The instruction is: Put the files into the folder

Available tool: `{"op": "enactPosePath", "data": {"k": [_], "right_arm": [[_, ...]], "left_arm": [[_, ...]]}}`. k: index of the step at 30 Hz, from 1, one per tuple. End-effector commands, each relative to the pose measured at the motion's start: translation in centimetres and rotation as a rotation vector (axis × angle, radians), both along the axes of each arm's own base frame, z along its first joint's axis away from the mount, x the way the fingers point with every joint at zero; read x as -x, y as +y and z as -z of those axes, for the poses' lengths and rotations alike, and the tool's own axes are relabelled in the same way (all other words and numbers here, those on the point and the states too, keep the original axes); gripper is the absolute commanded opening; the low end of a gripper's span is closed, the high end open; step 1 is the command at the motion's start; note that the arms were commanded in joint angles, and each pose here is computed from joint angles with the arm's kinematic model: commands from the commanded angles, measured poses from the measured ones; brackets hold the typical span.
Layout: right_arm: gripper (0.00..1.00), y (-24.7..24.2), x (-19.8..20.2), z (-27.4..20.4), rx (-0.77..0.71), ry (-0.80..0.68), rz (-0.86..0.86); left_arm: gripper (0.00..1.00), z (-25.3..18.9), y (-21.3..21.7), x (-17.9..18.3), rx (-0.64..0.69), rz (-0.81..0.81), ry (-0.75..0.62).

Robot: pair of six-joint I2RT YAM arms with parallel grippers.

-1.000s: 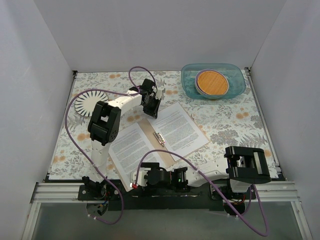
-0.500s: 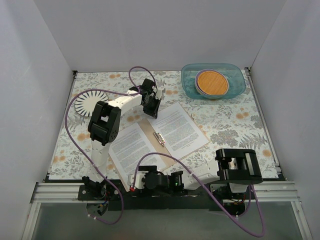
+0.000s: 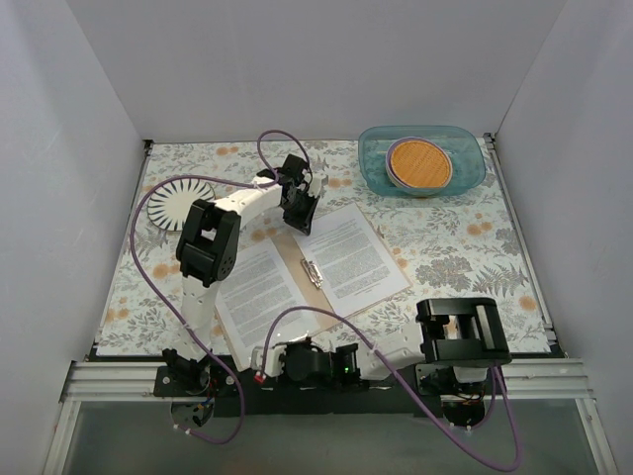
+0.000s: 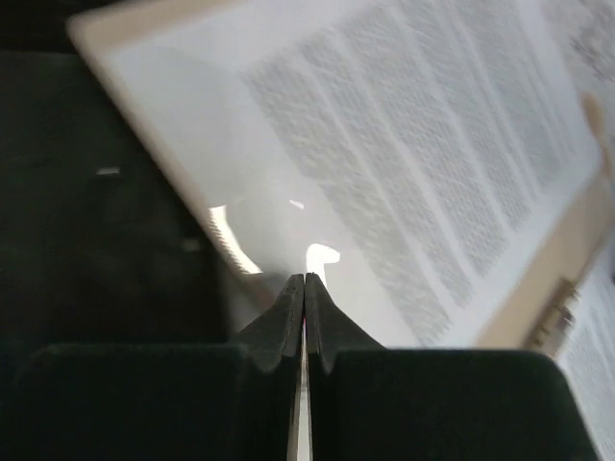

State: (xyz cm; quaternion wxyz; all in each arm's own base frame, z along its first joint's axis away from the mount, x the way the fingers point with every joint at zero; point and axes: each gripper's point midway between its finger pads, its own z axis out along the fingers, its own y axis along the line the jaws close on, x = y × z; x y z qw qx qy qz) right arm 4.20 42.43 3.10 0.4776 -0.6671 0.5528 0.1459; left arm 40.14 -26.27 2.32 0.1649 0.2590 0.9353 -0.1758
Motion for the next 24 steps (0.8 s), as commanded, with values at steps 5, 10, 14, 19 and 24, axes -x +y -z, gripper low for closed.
{"op": "enactPosePath", "data": {"k": [5, 10, 14, 19, 24], "right_arm": [[0.01, -1.8, -10.3, -7.7, -0.188, -0.166, 0.426], [0.01, -1.8, -10.1, -8.3, -0.195, -0.099, 0.416], [0.54, -1.4, -7.5, -6.7, -0.11, -0.034, 0.275], [0.88, -1.1, -3.5, -6.4, -0.108, 0.089, 0.071], [0.98, -1.4, -1.4, -4.5, -0.015, 0.106, -0.042]], "left_arm": [[0.0, -0.3, 1.5, 2.5, -0.093, 0.045, 0.108], [0.0, -5.7, 1.0, 0.1, -0.048, 0.037, -0.001], [0.0, -4.3, 1.1, 0.9, -0.062, 0.041, 0.054], [0.0, -2.2, 2.0, 0.6, -0.088, 0.014, 0.056], [0.0, -1.9, 1.8, 0.0, -0.09, 0.008, 0.062]]}}
